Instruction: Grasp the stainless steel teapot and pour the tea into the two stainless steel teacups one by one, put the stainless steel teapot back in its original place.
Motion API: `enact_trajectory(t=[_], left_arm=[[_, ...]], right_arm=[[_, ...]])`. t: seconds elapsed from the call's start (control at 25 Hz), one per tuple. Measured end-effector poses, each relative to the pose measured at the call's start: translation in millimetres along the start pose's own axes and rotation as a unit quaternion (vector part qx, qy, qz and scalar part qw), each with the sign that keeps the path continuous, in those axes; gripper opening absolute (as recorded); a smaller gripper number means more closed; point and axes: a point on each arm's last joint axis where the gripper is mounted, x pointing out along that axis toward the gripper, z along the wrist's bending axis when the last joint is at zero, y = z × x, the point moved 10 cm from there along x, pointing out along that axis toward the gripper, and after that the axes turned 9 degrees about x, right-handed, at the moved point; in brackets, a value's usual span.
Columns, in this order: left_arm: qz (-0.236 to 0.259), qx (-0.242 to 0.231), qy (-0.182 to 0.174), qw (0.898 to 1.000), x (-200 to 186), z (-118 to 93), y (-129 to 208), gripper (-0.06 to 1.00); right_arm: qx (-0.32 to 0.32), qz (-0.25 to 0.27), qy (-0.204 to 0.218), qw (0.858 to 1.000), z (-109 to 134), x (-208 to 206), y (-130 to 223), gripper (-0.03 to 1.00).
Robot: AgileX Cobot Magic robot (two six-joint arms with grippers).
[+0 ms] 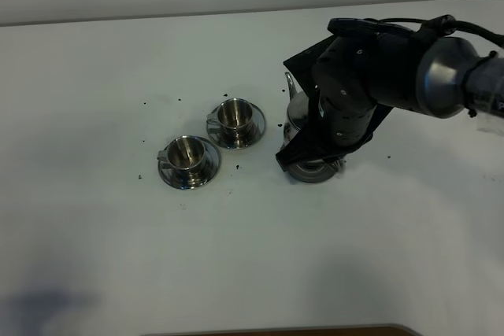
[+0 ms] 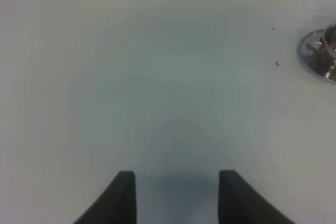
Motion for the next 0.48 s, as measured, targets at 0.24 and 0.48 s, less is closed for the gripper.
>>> enact_trajectory(t=[0.24, 0.48], left_arm=[[0.000, 0.000, 0.000, 1.000, 0.0, 0.0, 0.0, 0.43], [0.000, 0.000, 0.000, 1.000, 0.0, 0.0, 0.0, 0.43]], right_arm=[[-0.042, -0.018, -0.010, 0.999, 2.3, -11.6, -8.1, 0.19], [-0.093, -0.028, -0.016, 0.995, 5.7, -18.7, -16.4, 0.19]])
